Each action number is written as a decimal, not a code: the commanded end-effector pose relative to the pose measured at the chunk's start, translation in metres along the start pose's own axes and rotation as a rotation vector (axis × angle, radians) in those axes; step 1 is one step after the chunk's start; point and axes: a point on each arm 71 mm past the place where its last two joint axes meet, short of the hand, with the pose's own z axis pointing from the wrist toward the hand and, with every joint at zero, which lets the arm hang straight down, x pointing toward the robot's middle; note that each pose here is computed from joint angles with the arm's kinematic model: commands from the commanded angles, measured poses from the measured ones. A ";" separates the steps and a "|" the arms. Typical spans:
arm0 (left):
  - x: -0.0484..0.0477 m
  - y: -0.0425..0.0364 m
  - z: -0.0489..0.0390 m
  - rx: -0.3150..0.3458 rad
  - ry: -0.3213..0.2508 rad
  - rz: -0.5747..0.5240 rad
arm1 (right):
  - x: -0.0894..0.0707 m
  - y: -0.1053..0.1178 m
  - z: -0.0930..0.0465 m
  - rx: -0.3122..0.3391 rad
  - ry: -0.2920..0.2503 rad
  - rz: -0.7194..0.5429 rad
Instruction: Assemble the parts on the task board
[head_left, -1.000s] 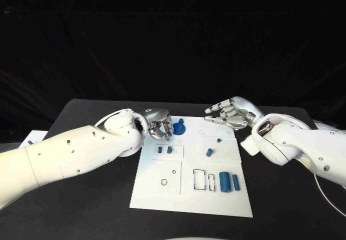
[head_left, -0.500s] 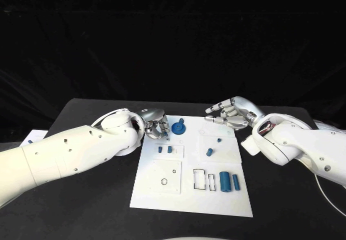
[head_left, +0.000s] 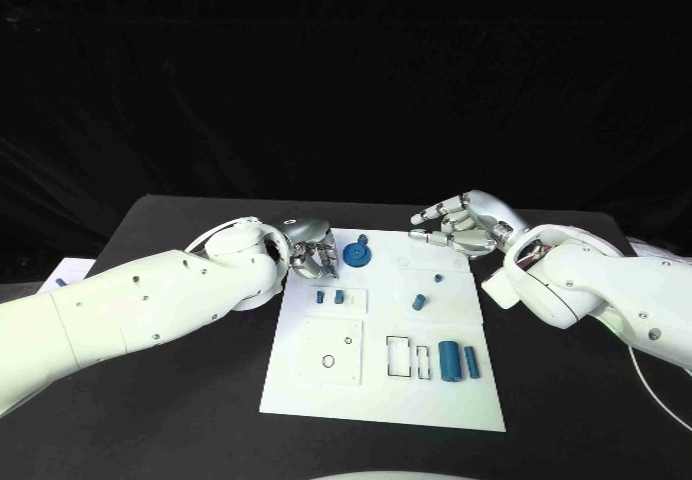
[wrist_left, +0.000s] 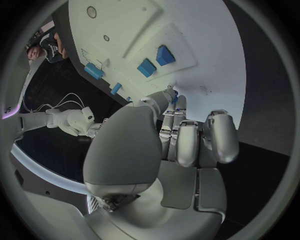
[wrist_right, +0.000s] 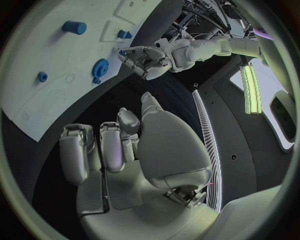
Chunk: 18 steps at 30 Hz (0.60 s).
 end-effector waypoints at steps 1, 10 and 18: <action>0.0032 -0.0029 0.0008 0.007 0.031 -0.002 | 0.001 0.001 0.000 -0.013 0.008 -0.005; 0.0072 -0.0064 0.0025 0.012 0.050 0.001 | 0.001 0.001 0.000 -0.013 0.009 -0.005; 0.0107 -0.0084 0.0042 0.014 0.060 0.004 | 0.002 0.002 0.000 -0.014 0.009 -0.005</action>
